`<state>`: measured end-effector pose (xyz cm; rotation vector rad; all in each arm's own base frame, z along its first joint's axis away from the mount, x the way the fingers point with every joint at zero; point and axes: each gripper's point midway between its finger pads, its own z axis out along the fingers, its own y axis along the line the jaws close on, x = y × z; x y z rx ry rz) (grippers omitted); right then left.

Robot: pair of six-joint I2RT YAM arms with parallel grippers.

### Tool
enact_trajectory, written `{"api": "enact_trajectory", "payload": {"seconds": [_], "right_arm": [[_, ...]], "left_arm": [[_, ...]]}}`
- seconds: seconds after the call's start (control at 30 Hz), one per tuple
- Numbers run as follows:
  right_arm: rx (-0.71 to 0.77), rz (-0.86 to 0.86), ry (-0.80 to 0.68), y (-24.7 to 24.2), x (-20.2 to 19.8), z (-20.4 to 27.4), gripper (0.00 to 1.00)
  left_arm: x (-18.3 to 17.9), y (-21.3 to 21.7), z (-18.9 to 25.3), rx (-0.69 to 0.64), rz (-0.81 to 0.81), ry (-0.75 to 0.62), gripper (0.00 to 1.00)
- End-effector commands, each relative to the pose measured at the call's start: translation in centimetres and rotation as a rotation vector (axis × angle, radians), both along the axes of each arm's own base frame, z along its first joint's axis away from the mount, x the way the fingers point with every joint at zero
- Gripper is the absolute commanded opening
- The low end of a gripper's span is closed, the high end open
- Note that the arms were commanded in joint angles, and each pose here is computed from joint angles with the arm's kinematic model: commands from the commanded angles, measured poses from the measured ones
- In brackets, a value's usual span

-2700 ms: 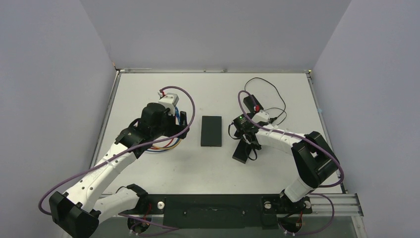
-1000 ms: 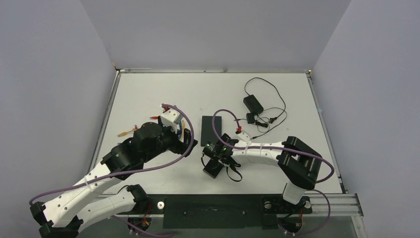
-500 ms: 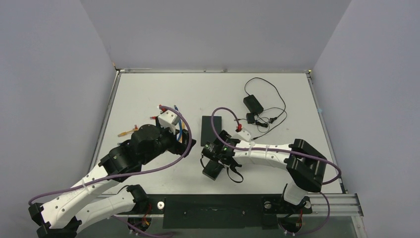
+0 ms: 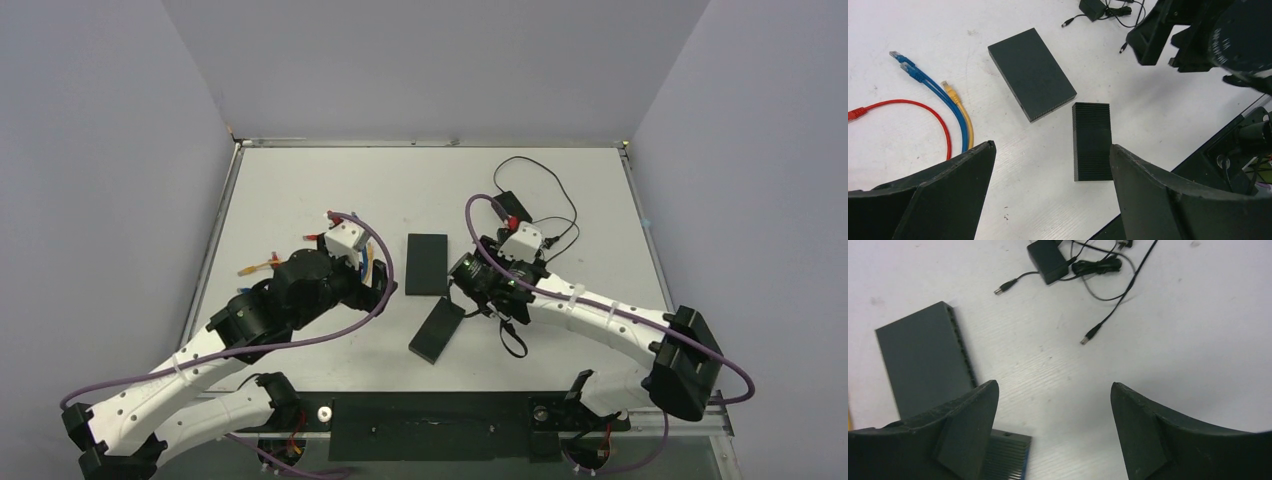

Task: Insert the plug into the switch port
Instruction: Adjust the switch port at the center of the board.

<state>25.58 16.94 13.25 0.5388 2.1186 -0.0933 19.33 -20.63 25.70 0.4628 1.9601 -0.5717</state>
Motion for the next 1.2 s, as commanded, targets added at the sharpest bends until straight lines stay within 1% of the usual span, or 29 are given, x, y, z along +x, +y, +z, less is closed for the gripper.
{"api": "enact_trajectory", "payload": {"seconds": [0.0,0.1,0.13,0.2,0.27,0.37,0.5,0.63,0.7,0.9,1.17], "right_arm": [[-0.233,0.104,-0.017,-3.9,0.6,2.8,0.77],[-0.323,0.146,-0.006,-5.4,0.9,4.2,0.71],[-0.366,0.181,0.012,-5.7,1.0,4.4,0.7],[-0.376,0.21,0.058,-6.4,1.3,4.4,0.7],[-0.354,0.186,0.094,-7.7,1.5,3.8,0.7],[-0.249,0.148,0.135,-8.8,1.8,1.8,0.7],[-0.093,0.093,0.151,-8.7,2.2,-0.6,0.68],[-0.016,0.023,0.172,-8.9,2.9,-2.8,0.65],[0.009,-0.006,0.188,-9.0,3.2,-3.9,0.64],[0.076,-0.073,0.212,-9.3,4.0,-6.6,0.57],[0.075,-0.091,0.269,-9.0,5.3,-8.8,0.53]], "left_arm": [[0.4,-0.3,0.6,-0.01,0.022,0.003,0.83],[0.5,-0.3,0.4,-0.012,0.039,0.024,0.83],[0.6,-0.3,0.3,-0.016,0.046,0.029,0.83],[0.7,-0.1,0.2,-0.022,0.067,0.032,0.83],[0.9,-0.1,0.1,-0.034,0.084,0.036,0.83],[1.0,-0.3,-0.2,-0.052,0.095,0.047,0.83],[1.2,-0.7,-1.2,-0.061,0.106,0.07,0.83],[1.5,-1.0,-1.8,-0.056,0.114,0.08,0.83],[1.6,-1.2,-2.1,-0.05,0.114,0.089,0.83],[1.7,-1.3,-2.5,-0.044,0.117,0.092,0.83],[2.1,-1.2,-2.6,-0.022,0.126,0.087,0.83]]}}
